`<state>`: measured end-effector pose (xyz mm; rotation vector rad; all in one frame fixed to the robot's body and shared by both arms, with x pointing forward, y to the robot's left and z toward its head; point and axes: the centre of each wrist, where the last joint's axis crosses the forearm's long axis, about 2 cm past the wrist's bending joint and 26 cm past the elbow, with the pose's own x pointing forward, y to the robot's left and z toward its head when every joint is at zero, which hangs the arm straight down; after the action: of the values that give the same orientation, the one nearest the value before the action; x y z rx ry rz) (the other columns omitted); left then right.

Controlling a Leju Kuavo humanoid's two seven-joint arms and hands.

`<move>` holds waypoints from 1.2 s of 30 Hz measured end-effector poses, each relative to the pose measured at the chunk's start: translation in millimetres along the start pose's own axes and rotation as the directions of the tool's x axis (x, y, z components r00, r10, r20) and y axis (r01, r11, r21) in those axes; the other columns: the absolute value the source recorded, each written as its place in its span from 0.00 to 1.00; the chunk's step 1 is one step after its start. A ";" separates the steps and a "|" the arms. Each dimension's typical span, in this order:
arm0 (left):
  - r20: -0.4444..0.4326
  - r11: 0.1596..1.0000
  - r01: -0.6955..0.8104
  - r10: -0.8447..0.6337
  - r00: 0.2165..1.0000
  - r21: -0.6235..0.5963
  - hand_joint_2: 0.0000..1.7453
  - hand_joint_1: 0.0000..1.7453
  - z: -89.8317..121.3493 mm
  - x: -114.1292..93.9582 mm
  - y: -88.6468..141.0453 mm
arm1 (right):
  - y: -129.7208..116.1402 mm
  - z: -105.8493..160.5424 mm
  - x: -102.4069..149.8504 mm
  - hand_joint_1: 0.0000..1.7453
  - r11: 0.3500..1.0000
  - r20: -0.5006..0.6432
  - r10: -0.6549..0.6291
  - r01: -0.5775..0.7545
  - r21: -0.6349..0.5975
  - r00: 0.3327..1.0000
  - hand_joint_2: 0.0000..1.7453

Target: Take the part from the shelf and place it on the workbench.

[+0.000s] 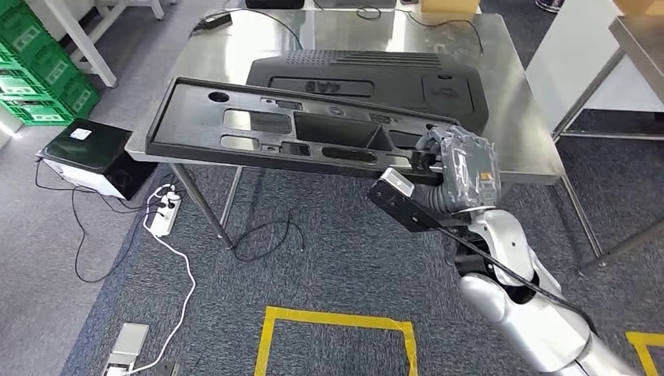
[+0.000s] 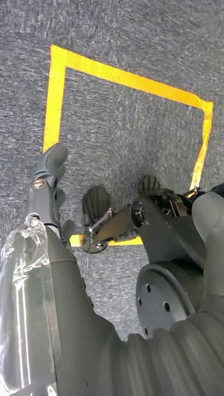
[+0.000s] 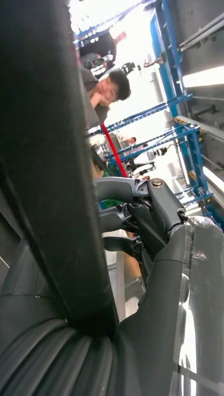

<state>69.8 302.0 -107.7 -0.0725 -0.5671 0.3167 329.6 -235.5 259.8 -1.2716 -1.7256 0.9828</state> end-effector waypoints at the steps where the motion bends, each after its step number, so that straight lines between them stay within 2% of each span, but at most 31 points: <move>1: 0.000 1.000 0.001 -0.001 1.000 0.000 1.00 0.00 -0.1 0.3 -0.1 | 0.0 0.1 -0.1 1.00 1.000 -0.001 0.000 0.000 0.000 1.000 1.00; 36: -0.001 1.000 0.010 -0.010 1.000 -0.002 1.00 0.00 -0.7 1.7 -0.2 | 1.0 1.1 0.3 1.00 1.000 -0.003 -0.009 0.009 0.002 1.000 1.00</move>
<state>71.6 302.3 -107.4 -0.0713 -0.5668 0.3063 328.9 -235.2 258.5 -1.2620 -1.7258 0.9767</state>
